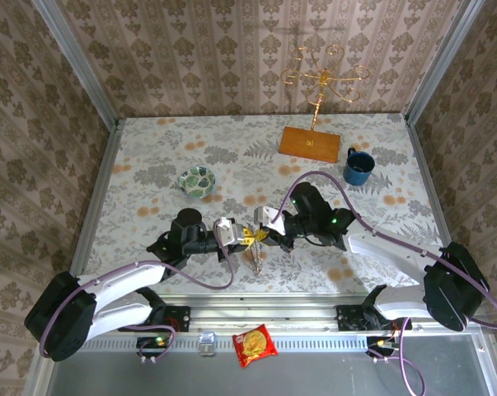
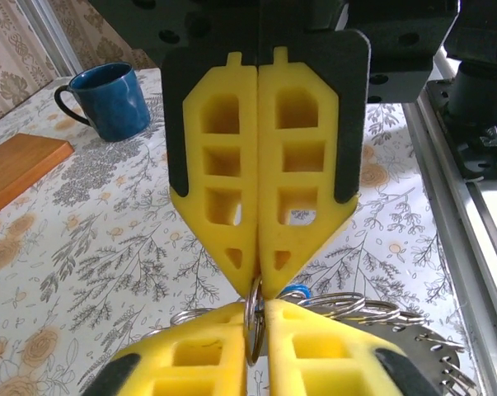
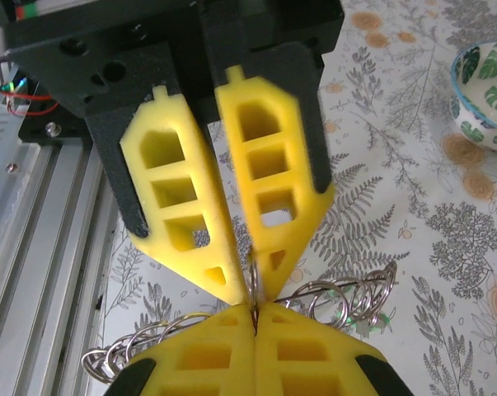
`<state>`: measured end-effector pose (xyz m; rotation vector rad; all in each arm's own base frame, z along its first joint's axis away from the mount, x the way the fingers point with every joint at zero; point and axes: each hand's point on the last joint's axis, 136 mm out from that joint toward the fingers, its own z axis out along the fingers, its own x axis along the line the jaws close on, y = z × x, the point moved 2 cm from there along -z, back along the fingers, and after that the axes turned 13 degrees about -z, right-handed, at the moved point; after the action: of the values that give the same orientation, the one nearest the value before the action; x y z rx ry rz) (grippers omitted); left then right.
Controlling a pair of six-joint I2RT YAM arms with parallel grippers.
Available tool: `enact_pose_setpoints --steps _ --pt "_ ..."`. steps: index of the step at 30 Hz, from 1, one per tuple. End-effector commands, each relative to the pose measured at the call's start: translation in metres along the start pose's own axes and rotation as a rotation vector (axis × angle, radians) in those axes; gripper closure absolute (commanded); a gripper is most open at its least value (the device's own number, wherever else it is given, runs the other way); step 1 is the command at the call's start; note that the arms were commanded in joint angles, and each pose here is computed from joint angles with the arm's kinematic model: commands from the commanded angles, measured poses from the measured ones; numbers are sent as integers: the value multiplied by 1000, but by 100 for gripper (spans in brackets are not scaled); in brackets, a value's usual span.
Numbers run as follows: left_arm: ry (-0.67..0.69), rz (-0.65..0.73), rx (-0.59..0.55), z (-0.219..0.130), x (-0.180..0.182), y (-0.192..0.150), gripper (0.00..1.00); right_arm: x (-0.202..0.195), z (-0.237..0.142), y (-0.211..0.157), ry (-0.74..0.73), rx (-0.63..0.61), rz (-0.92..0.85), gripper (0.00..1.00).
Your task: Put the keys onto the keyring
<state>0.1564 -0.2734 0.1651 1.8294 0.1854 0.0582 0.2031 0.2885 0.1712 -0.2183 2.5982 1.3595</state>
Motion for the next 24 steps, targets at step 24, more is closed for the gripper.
enact_pose_setpoints --steps 24 --pt "-2 95 -5 1 -9 11 100 -6 -11 9 -32 -62 18 68"
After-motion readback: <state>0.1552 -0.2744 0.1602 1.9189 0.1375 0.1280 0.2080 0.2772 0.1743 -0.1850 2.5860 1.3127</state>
